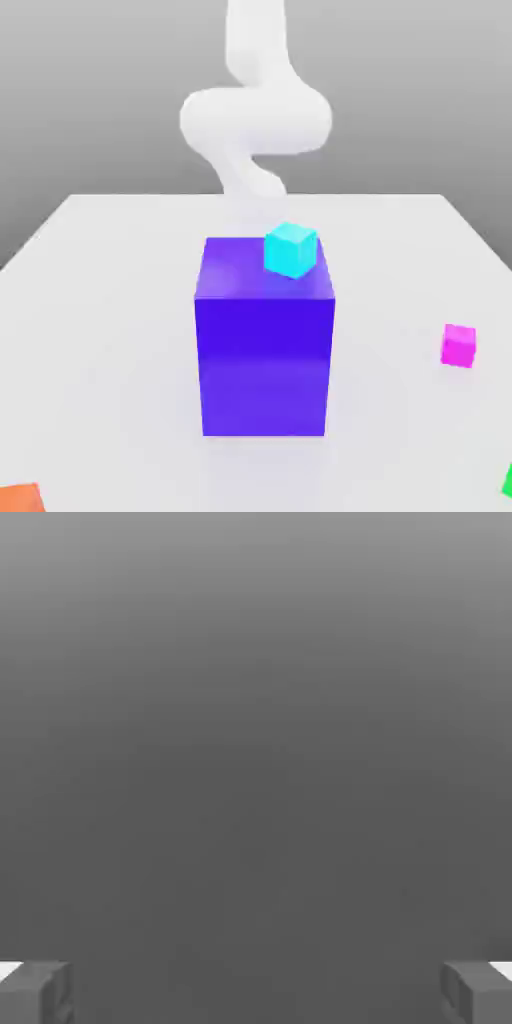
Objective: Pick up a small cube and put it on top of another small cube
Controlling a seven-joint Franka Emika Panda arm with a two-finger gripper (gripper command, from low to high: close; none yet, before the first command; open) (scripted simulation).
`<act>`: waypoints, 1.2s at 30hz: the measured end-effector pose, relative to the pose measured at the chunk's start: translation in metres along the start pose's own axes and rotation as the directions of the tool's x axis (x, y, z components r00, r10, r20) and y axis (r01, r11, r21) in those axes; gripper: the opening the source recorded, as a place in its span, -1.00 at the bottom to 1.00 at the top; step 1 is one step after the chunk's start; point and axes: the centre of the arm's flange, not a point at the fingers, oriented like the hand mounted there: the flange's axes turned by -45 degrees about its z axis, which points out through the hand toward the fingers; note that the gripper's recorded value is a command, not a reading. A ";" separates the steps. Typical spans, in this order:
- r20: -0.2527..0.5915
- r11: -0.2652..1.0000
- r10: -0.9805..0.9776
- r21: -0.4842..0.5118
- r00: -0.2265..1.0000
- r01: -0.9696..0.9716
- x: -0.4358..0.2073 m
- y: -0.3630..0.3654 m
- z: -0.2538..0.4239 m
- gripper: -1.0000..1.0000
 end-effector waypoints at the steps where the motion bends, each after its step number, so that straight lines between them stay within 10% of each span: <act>1: 0.032 1.000 0.020 0.019 0.999 -0.020 -0.006 -0.013 0.021 0.00; 19: 0.535 0.973 0.221 -0.065 0.816 -0.222 -0.277 -0.233 0.244 0.00; 33: 0.617 0.950 0.303 -0.259 0.726 -0.176 -0.495 -0.252 0.304 0.00; 34: 0.617 0.950 0.303 -0.260 0.727 -0.175 -0.499 -0.251 0.309 -1.00; 36: 0.617 0.950 0.303 -0.259 0.727 -0.175 -0.499 -0.251 0.309 -1.00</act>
